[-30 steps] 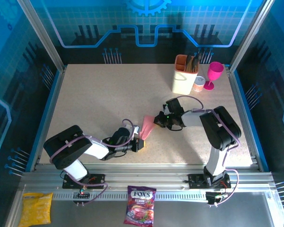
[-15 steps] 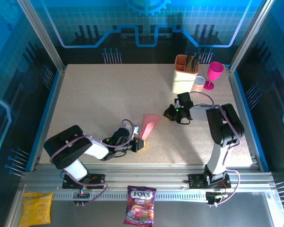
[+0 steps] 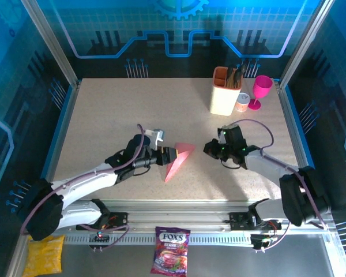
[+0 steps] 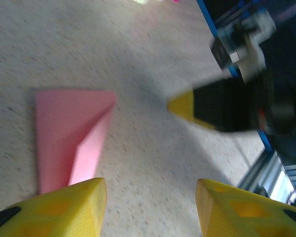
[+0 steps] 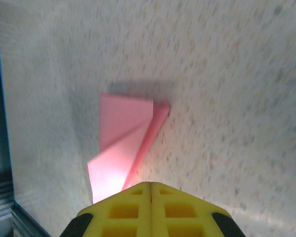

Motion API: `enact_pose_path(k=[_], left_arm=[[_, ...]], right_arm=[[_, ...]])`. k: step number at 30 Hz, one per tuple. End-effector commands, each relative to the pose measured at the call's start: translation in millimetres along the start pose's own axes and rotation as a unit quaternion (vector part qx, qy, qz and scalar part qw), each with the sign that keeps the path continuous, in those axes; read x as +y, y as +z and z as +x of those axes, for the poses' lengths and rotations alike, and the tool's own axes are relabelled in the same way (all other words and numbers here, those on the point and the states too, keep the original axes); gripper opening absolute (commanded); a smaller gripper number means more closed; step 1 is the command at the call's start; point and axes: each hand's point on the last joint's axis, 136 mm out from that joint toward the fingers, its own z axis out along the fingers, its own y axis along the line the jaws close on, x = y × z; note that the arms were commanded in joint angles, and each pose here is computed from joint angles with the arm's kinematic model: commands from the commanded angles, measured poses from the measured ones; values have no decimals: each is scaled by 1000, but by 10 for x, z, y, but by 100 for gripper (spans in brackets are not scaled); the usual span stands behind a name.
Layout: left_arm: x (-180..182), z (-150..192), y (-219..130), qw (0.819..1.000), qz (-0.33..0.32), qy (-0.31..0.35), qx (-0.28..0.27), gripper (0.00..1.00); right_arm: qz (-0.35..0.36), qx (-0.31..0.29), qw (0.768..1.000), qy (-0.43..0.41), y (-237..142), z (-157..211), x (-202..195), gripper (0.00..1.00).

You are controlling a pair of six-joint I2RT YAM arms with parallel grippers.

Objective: Fold a paper plane with a square sheet of paper (pick it up from the middle)
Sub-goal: Fold the wing for the fifth time at the center of the table, then turn over a paper plane at the center of the table.

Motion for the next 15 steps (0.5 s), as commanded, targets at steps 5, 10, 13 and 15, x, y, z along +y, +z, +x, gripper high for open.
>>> enact_pose_path(k=[5,10,13,15], left_arm=[[526,69,366,992,-56,-39,103,51],[713,-10,688,988,-68,-45,134,49],[748,-53,852,985,-68,-44,151,47],[806,-50,938,983,-76,-45,162,46]], right_arm=[[10,19,1000,-21,67,403,24,0],[7,33,999,-23,234,468,32,0],[7,40,999,-23,324,477,24,0],[3,44,999,-21,380,478,35,0]])
